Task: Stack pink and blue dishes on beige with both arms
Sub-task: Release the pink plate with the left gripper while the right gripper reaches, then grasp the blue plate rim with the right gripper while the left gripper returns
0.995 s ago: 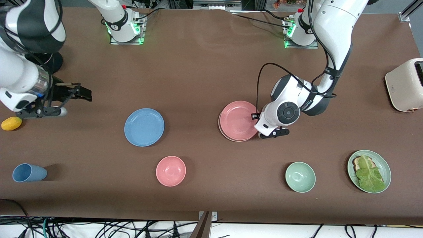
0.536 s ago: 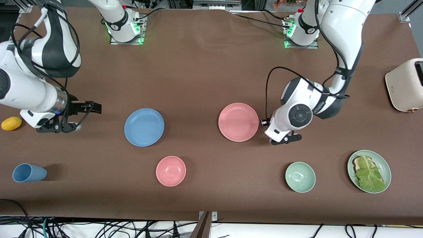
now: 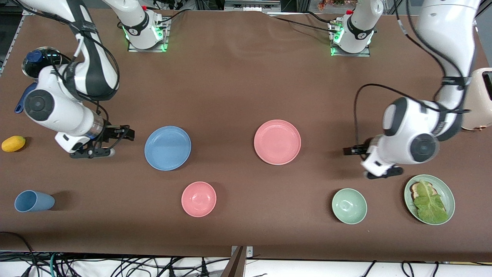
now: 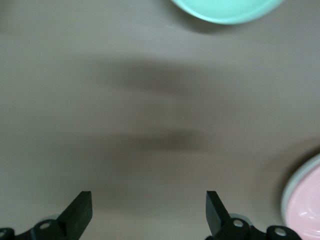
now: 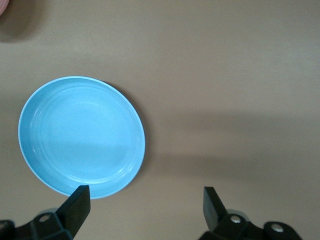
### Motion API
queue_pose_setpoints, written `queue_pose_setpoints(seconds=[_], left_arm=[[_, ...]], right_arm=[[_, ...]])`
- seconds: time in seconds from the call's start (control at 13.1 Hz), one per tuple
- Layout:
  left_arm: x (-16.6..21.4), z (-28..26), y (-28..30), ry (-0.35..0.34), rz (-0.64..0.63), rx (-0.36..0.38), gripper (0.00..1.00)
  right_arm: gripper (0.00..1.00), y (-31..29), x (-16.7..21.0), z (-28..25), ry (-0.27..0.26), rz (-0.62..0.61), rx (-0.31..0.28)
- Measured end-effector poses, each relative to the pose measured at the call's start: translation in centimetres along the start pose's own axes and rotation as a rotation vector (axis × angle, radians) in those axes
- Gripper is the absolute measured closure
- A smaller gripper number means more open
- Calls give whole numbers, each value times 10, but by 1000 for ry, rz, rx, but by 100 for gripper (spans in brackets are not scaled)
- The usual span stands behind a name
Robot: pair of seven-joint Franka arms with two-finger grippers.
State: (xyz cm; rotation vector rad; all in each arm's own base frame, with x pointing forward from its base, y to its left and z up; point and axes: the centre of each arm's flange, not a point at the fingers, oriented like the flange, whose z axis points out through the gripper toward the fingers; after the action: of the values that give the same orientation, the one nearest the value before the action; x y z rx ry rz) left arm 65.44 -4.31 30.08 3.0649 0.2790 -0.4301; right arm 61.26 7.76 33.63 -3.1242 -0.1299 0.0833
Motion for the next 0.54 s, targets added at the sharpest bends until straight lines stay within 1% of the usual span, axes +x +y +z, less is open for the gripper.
queue_pose_setpoints(seconds=[0.08, 0.23, 0.38, 0.54], left_arm=[[4, -5, -26, 0, -14, -10, 0], [4, -18, -60, -7, -44, -17, 0], [-3, -47, -82, 26, -49, -10, 0], [-19, -90, -93, 79, -20, 1, 0]], right_arm=[[0, -5, 0, 11, 11, -4, 2], [0, -8, 0, 36, 34, -8, 5], [0, -10, 1, 62, 58, -10, 9], [3, -15, 1, 87, 84, -17, 14]])
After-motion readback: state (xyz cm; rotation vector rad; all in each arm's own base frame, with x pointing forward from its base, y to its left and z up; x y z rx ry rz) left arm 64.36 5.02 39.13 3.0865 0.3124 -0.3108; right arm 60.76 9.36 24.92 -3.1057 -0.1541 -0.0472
